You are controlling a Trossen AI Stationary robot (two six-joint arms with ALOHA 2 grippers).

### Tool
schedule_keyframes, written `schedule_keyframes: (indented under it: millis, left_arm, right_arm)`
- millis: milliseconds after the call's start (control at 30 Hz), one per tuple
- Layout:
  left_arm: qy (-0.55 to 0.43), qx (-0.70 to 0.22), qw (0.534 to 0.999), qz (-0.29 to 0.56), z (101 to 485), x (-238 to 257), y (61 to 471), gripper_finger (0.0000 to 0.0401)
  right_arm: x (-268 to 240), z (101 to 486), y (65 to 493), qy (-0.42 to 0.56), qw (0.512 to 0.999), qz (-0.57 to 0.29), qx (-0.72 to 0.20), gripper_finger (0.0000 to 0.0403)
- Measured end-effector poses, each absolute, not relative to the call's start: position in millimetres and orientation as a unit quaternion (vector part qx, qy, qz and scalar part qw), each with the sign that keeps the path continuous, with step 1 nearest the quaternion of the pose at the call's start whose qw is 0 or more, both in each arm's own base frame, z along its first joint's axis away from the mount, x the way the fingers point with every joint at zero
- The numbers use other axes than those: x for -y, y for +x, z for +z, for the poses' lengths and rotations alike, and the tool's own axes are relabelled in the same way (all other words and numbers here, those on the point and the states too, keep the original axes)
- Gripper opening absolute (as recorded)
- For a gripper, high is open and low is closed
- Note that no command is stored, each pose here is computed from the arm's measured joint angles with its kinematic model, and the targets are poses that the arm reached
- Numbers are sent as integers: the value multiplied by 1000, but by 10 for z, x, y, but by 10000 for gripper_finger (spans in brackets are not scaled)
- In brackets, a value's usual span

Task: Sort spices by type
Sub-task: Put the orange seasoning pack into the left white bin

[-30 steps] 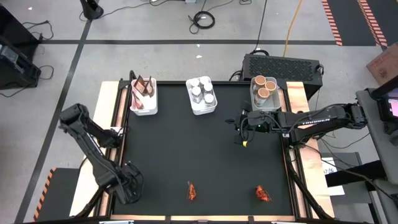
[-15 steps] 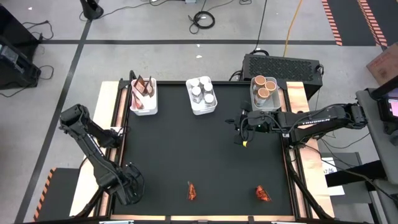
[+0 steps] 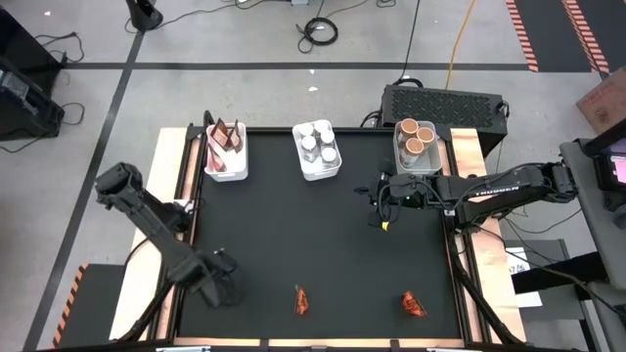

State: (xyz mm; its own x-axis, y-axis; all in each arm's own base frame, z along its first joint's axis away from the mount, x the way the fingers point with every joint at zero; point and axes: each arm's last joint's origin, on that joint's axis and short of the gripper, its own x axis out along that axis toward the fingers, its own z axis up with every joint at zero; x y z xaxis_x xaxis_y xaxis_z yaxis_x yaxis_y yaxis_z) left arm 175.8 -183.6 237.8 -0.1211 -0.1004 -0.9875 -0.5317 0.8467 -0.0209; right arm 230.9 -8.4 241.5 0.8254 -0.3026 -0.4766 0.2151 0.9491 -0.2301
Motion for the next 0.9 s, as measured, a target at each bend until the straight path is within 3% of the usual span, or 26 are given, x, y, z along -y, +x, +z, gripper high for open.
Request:
schedule_keyframes:
  millis: [433, 667, 900]
  left_arm:
    - [-168, -680, 708, 93, 2809, 1219, 2333, 1]
    - [-94, -678, 720, 117, 3019, 897, 2338, 1]
    - [-112, -637, 749, 143, 3308, 534, 2113, 0]
  right_arm:
    - [84, 2415, 2308, -83, 952, -136, -262, 0]
    - [84, 2414, 2308, -83, 952, -136, -263, 0]
    - [84, 2414, 2308, -83, 952, -136, -263, 0]
